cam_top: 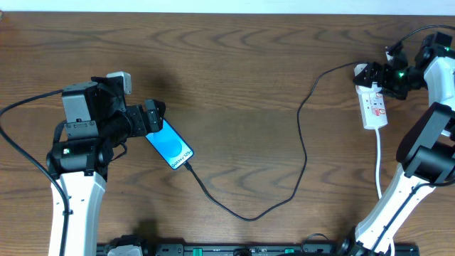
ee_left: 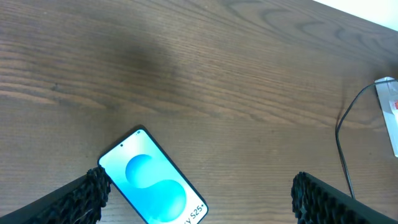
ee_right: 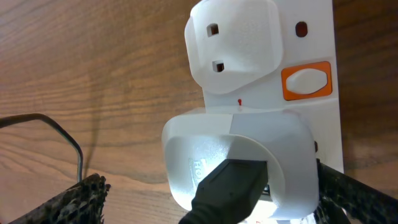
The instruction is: Plug charger to phone and switch on socket
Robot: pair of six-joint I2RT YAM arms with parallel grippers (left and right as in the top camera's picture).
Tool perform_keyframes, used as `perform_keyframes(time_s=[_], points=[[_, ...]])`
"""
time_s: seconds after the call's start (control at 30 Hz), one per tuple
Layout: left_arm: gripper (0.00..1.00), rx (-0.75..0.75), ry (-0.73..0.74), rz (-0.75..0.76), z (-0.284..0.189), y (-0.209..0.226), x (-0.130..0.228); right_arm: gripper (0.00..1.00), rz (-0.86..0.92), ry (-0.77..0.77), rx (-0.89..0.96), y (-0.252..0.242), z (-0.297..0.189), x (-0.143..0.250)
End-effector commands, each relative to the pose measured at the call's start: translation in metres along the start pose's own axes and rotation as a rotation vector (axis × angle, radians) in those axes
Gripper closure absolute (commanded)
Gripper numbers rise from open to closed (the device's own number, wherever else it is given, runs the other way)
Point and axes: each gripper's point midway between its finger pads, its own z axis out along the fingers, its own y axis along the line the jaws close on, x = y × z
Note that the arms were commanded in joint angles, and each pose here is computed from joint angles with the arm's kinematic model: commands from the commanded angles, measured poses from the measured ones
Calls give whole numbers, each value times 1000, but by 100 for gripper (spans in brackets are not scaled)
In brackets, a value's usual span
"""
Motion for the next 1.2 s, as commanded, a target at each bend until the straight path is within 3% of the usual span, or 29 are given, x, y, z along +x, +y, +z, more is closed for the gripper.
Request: perform_keyframes(time_s=[0.0, 1.17], points=[[5, -4, 0, 19, 0, 0, -1, 1, 6, 15, 4, 4, 2, -2], [5, -4, 0, 19, 0, 0, -1, 1, 30, 54, -18, 13, 3, 7]])
